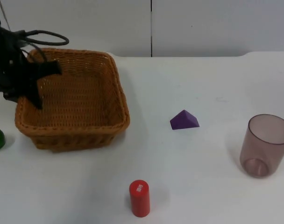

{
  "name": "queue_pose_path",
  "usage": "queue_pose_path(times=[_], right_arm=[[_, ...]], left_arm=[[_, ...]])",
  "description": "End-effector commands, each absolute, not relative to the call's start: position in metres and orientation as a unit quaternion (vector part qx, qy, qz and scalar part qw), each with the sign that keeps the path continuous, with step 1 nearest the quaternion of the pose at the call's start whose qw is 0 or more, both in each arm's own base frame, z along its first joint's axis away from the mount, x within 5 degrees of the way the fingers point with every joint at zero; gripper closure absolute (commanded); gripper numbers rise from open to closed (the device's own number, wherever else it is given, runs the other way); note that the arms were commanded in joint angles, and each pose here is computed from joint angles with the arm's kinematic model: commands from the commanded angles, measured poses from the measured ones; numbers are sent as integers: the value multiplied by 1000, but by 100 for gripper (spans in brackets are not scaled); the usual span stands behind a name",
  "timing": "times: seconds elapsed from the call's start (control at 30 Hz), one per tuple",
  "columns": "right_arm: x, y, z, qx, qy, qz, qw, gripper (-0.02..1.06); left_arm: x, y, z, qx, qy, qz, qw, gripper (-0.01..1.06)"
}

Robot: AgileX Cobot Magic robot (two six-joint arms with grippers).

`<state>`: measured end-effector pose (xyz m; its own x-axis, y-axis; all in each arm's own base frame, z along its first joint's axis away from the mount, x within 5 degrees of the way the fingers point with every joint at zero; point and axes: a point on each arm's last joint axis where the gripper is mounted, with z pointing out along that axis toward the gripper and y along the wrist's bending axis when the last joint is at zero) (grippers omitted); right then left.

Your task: Pick up the basket with the left hand and place the triangular block into the basket with the right hand.

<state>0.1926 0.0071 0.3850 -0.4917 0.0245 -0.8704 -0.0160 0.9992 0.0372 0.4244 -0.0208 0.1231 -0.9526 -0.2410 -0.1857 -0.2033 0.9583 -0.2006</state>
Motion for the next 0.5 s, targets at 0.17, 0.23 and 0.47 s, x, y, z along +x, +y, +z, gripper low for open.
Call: queue_pose_path(times=[0.17,0.23,0.47], right_arm=[[193,6,391,0,854,17,519,0],[192,6,390,0,856,17,517,0],[189,7,384,-20,874,8,486,0]], left_arm=[[406,-32,167,-70,984,-147,71,105],[403,-34,182,-68,981,-160,83,105],[389,-43,241,-59,964,-217,140,105]])
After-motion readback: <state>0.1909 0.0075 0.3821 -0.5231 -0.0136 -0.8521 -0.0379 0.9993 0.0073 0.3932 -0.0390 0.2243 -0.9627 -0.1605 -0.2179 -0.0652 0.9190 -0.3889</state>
